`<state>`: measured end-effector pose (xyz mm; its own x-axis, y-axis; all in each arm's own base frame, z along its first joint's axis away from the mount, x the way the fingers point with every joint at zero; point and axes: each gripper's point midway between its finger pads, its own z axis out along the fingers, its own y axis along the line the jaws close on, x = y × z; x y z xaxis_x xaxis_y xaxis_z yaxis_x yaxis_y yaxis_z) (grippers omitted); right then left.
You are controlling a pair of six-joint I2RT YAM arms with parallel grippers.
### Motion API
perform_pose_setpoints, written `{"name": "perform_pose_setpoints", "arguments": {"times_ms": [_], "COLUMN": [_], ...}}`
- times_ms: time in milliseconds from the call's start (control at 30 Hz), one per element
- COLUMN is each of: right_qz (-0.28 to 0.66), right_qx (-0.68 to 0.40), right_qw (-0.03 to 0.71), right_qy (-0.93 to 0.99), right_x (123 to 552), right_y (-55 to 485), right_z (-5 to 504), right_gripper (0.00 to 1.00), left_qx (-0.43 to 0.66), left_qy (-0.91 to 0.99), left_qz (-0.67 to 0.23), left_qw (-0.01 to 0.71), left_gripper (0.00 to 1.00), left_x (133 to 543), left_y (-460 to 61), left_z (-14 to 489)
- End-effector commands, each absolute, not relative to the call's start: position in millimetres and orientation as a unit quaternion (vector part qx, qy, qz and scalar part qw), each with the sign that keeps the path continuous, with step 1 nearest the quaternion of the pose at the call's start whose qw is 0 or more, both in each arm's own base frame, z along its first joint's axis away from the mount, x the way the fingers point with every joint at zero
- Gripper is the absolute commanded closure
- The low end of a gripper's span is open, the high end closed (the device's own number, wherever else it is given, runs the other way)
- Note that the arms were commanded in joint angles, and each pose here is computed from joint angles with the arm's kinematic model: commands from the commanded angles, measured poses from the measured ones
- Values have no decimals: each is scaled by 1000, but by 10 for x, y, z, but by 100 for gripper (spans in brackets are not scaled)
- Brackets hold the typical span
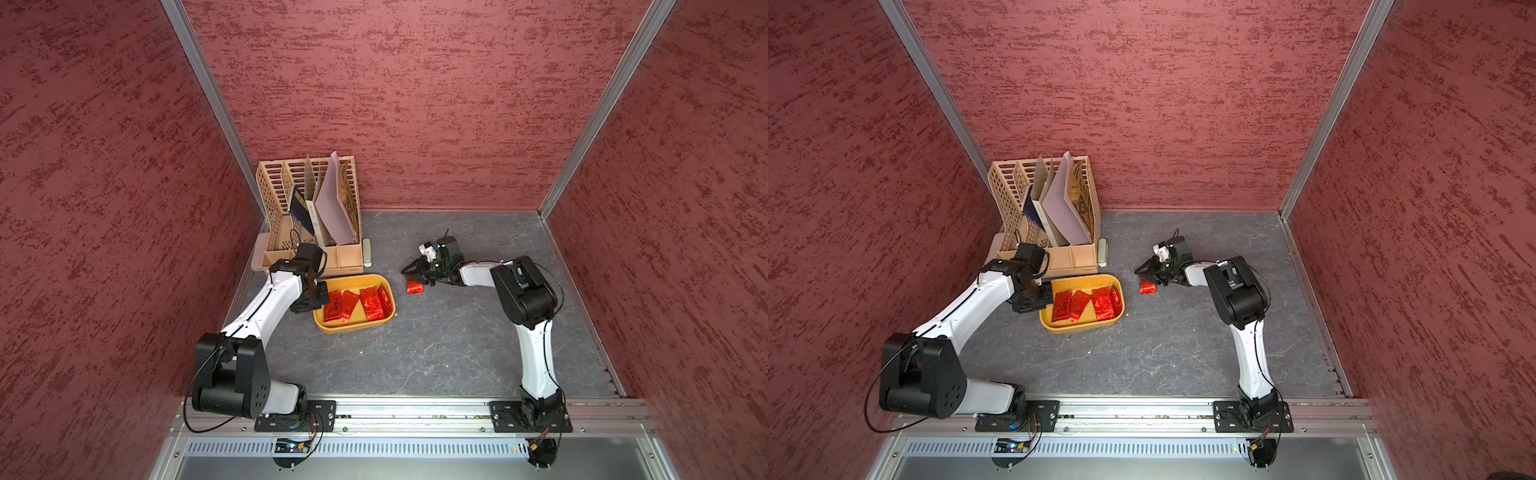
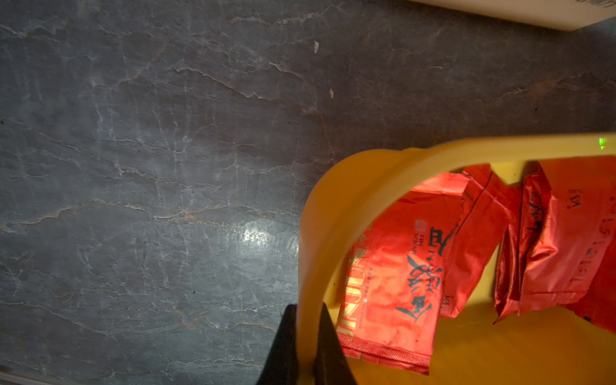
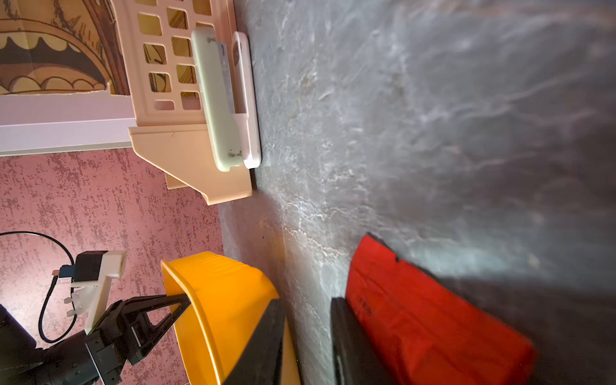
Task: Take the tea bags out of the storage box
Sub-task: Place the tea bag at the center of the board, then pick up the tea bag from the storage box.
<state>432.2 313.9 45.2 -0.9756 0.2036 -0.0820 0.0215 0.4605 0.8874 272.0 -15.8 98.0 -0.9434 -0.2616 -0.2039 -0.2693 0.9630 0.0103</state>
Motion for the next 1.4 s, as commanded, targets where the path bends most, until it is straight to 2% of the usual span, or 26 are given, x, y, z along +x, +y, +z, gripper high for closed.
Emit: {"name": "perform_pose_setpoints", "arguments": {"times_ms": [0,233,333,533,867,1000,1200,1367], "right_qz": [527,574,565,452,485,448,435,438], "right_qx": [57,9,-20,-106,-159,-144,-144,-150], "right_qw": [96,162,168,157,71,69,66,53], "right_qy": [843,802,808,872,857,880,887,885], "right_x": [4316,4177,3982,3541,3074,3057,3029,2999], "right_y": [3172,3198,3342,3906,4982,5095,5187,5295], "right_z": [586,1463,1641,1492,1218,966,862,793], "right_gripper": [70,64,64,65,63,61,59,63], "left_qx": [-135,-133,-132,-131,-129,-129,-128,-125], "left_qy": [985,985,985,985,985,985,986,986], "left_qz": [20,20,20,20,21,21,21,21], "left_qw": [106,106,107,108,109,110,108,106], "left_gripper": [100,100,100,100,100,100,100,100], "left_x": [2728,2722,2728,2724,2725,2720,2720,2717], "left_y": [-160,-173,-174,-181,-190,-191,-195,-211], "left_z": [980,981,987,989,992,995,987,976]}}
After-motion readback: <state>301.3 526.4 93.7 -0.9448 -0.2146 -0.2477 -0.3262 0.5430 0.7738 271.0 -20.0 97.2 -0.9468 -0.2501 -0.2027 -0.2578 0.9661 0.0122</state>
